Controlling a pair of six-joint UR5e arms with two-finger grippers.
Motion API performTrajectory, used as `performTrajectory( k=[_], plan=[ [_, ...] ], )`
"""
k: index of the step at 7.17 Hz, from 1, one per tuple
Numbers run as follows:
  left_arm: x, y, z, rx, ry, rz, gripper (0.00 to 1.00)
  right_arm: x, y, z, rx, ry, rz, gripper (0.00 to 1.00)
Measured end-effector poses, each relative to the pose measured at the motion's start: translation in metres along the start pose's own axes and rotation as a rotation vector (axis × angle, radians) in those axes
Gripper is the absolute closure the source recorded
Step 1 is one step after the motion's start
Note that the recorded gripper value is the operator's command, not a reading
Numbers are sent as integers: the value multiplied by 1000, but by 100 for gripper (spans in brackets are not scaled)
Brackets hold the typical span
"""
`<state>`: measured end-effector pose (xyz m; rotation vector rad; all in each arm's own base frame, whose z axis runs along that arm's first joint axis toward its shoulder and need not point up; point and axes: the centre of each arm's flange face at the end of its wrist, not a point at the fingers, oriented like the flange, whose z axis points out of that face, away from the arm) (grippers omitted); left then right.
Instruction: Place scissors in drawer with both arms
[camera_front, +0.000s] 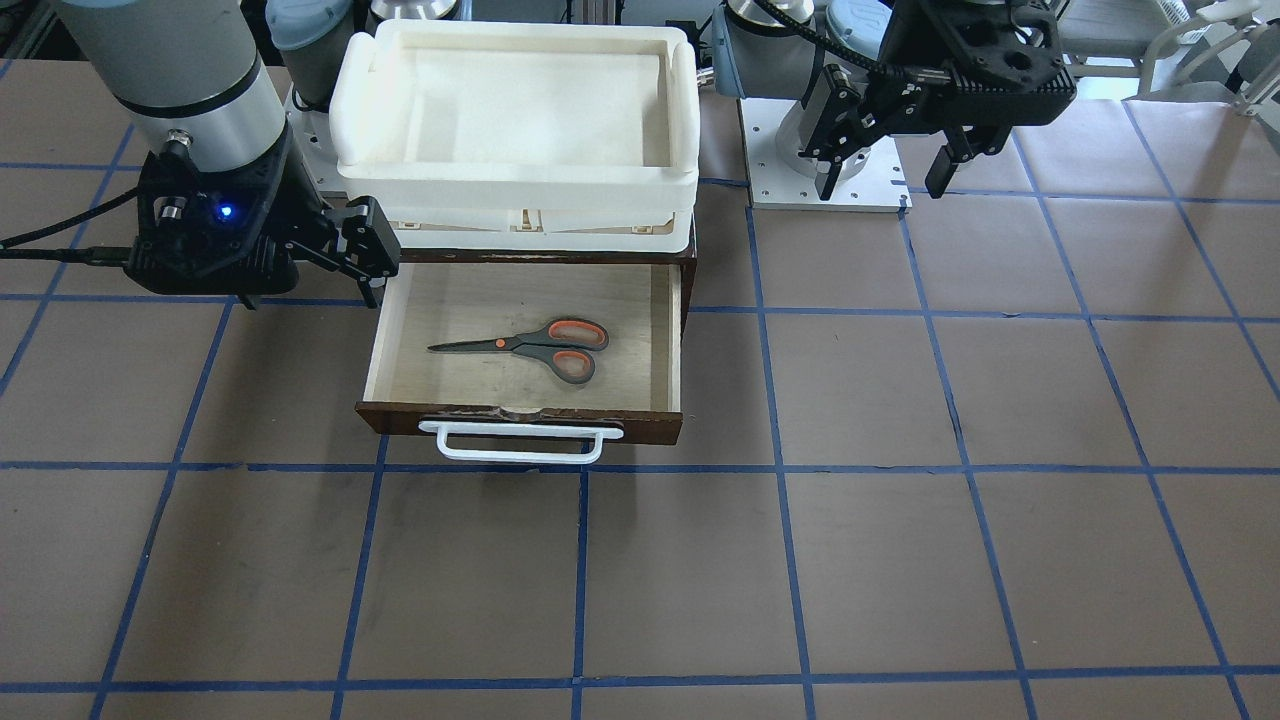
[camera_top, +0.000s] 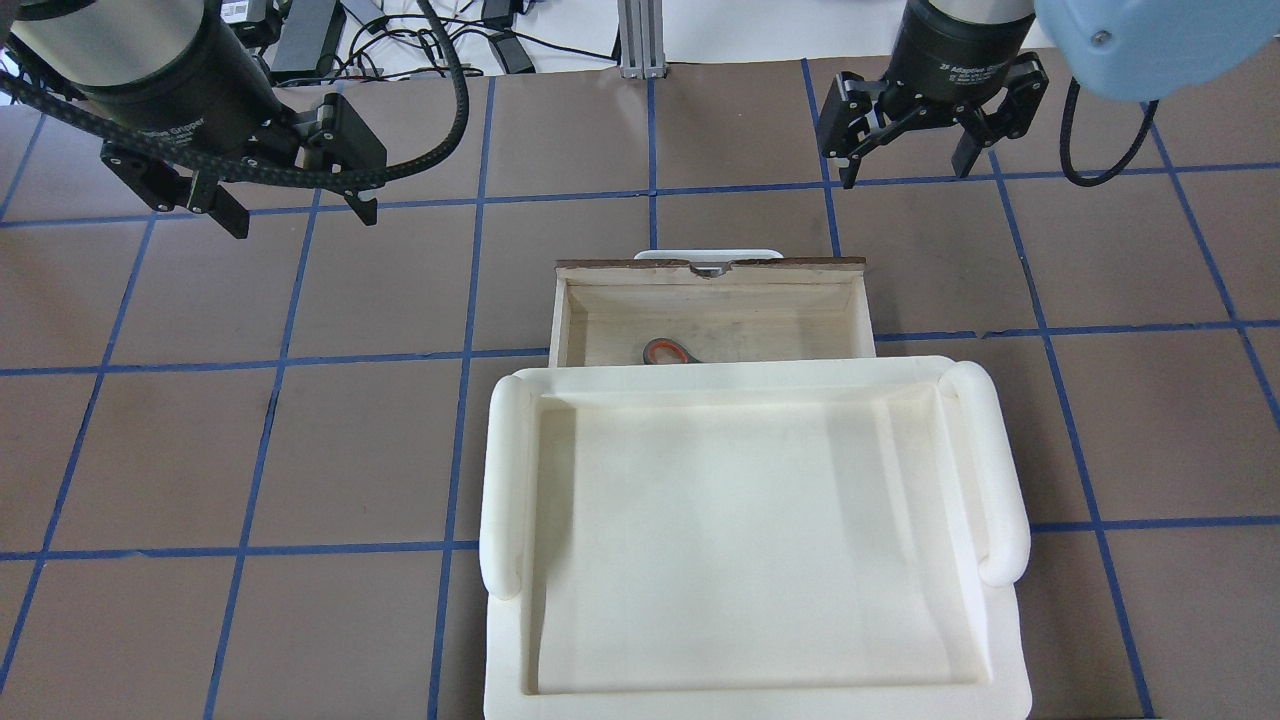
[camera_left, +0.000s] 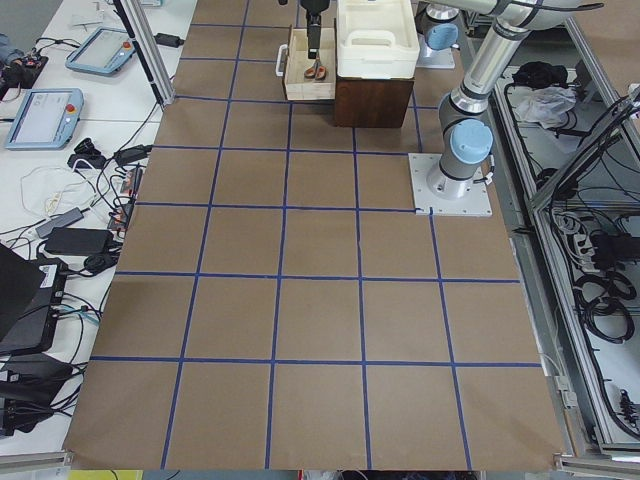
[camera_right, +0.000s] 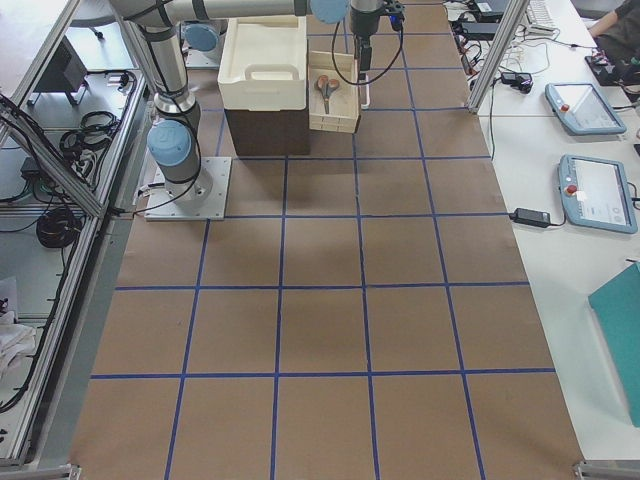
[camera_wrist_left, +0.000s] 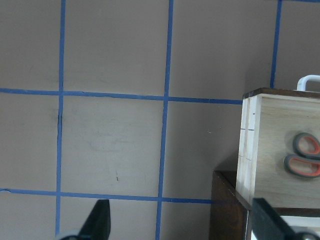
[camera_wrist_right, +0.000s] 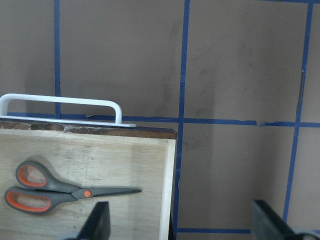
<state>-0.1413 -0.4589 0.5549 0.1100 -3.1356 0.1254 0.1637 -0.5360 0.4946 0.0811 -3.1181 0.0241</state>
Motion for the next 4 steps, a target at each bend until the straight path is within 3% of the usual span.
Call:
performTrajectory(
  k=[4],
  plan=[
    [0, 1, -2, 3, 0, 1, 0, 0, 0, 0, 0, 1, 1, 0]
  ],
)
